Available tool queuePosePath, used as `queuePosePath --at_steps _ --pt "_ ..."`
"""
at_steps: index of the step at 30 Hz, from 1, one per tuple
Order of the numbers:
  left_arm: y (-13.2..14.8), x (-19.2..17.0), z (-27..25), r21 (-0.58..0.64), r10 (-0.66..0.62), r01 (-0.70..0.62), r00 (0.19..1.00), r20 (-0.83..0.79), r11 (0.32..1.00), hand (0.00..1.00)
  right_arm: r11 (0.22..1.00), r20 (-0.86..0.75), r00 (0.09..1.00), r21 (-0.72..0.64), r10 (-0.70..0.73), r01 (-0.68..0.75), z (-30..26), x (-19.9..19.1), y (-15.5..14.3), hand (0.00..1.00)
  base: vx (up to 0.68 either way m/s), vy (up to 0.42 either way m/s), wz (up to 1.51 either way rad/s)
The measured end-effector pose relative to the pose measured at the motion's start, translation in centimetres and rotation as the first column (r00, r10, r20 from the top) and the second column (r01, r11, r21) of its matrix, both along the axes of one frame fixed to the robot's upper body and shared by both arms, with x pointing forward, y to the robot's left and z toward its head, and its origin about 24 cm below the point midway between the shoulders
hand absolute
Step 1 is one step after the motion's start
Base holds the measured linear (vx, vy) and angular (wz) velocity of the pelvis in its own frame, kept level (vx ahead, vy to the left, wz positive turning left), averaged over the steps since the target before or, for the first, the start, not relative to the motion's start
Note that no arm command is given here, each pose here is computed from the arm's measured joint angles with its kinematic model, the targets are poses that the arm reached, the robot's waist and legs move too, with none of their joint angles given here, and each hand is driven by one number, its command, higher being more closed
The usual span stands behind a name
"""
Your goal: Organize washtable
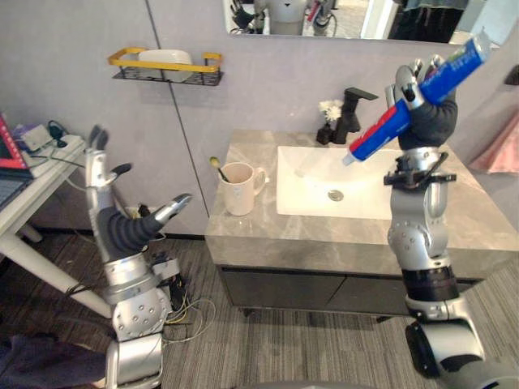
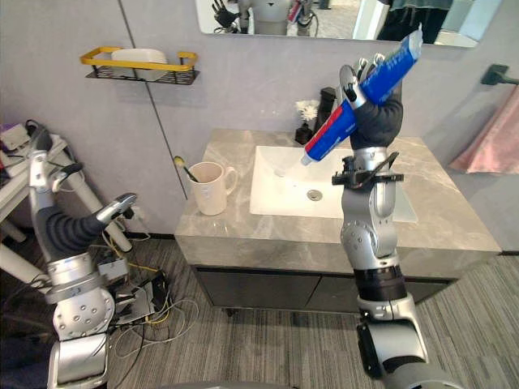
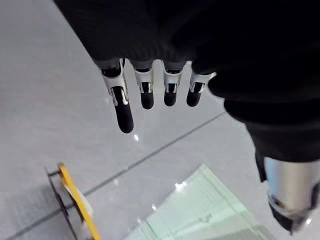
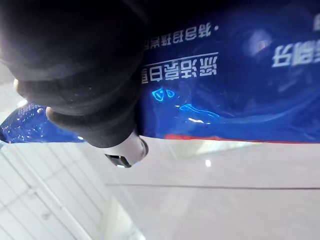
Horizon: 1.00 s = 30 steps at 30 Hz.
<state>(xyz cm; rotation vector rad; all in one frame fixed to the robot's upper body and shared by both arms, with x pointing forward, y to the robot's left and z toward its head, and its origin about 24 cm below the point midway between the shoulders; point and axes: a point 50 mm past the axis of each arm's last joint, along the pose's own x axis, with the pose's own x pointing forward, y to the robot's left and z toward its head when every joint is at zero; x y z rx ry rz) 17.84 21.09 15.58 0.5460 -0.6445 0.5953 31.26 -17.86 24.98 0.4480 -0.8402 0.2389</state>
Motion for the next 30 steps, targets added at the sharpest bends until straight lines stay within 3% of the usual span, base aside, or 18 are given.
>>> queuePosePath --at_steps 7,12,21,26,30 --pt "1.9 -2.6 -3.3 -0.041 0.139 -0.148 0.975 -0.175 0.988 0.0 0.999 0.04 0.999 -0.04 -0.03 0.032 3.8 1.6 -1.3 1.0 0.03 0.019 0.35" --pt "4.0 -3.4 -8.9 -0.067 0.208 -0.263 0.876 -0.435 0.963 0.0 0.997 -0.013 0.999 -0.075 -0.031 0.03 3.7 2.5 -1.8 1.0 0.07 0.03 0.3" --pt "4.7 -5.6 -18.1 -0.117 0.145 -0.37 0.609 -0.78 0.922 0.0 0.995 -0.084 0.993 -0.046 0.085 -0.089 2.7 2.7 -0.4 1.0 -0.01 0.019 0.02" --pt "4.1 -7.1 -21.6 -0.156 0.049 -0.381 0.476 -0.878 0.911 0.0 0.985 -0.052 0.986 -0.055 0.16 -0.162 1.6 0.7 0.3 1.0 -0.05 0.009 -0.12" --pt "3.6 -7.8 -23.2 -0.182 -0.007 -0.385 0.415 -0.91 0.905 0.0 0.977 -0.017 0.98 -0.071 0.198 -0.199 1.5 -0.5 0.7 1.0 -0.05 -0.005 -0.06"
